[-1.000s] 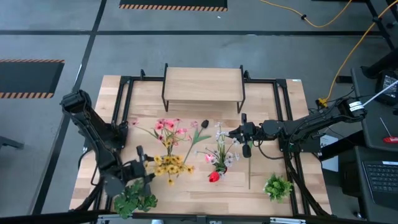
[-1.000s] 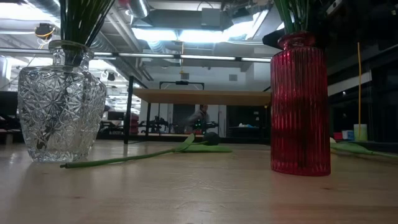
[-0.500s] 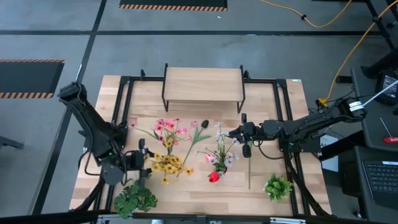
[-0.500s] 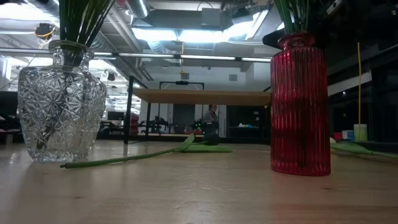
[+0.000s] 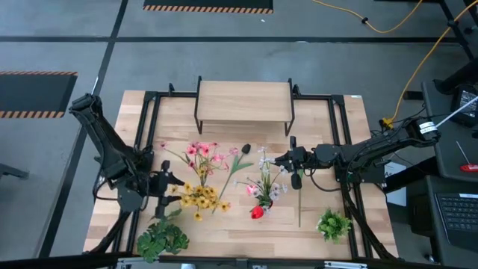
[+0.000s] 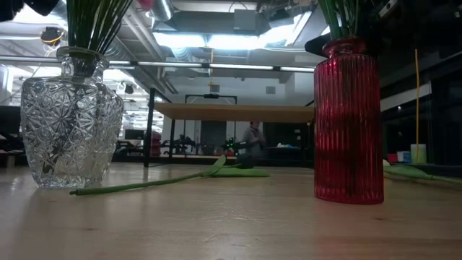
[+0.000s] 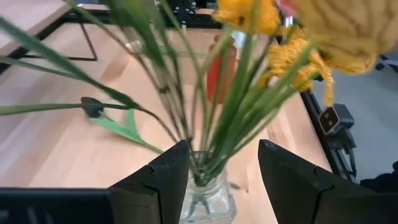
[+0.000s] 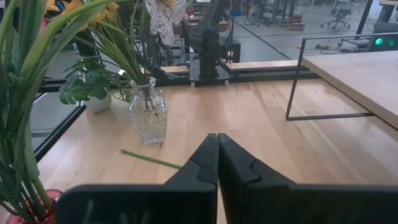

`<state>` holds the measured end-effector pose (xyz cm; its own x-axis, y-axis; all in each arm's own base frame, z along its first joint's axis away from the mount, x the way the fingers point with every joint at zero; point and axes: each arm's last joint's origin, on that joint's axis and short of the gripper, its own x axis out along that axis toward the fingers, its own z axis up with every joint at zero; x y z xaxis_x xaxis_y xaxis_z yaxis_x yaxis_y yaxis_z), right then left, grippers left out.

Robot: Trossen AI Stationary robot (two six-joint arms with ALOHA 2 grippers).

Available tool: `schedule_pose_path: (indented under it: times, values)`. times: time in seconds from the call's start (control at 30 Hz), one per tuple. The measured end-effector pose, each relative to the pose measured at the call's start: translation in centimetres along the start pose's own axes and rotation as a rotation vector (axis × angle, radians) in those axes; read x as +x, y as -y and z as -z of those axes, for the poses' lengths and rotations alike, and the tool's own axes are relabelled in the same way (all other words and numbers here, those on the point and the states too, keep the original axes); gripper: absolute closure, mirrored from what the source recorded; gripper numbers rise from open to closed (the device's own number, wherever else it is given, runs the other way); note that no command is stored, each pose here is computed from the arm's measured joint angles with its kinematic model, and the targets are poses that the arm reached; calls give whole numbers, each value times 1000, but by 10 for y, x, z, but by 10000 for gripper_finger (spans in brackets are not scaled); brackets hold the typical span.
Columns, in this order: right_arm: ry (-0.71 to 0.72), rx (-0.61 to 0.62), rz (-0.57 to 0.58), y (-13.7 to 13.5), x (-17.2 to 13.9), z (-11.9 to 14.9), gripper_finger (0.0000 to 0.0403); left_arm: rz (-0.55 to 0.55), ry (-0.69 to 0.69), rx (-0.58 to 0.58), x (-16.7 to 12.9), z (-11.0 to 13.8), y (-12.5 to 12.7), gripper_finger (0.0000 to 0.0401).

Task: Pick and place flowers into a vace then onto a shelf
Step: Put the white tulip into the transparent vase

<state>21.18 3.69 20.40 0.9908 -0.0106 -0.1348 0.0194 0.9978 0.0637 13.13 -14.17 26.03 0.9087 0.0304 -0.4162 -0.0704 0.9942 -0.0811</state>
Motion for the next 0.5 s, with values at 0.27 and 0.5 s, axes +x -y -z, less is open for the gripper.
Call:
schedule_pose_path:
  times: [0.27, 0.5]
  values:
    - [0, -20, 0, 0, 0, 0, 399, -65, -45, -111, -17, 2, -27, 230]
    - [0, -28, 0, 0, 0, 0, 398, -190, -61, -124, -19, 6, -44, 286]
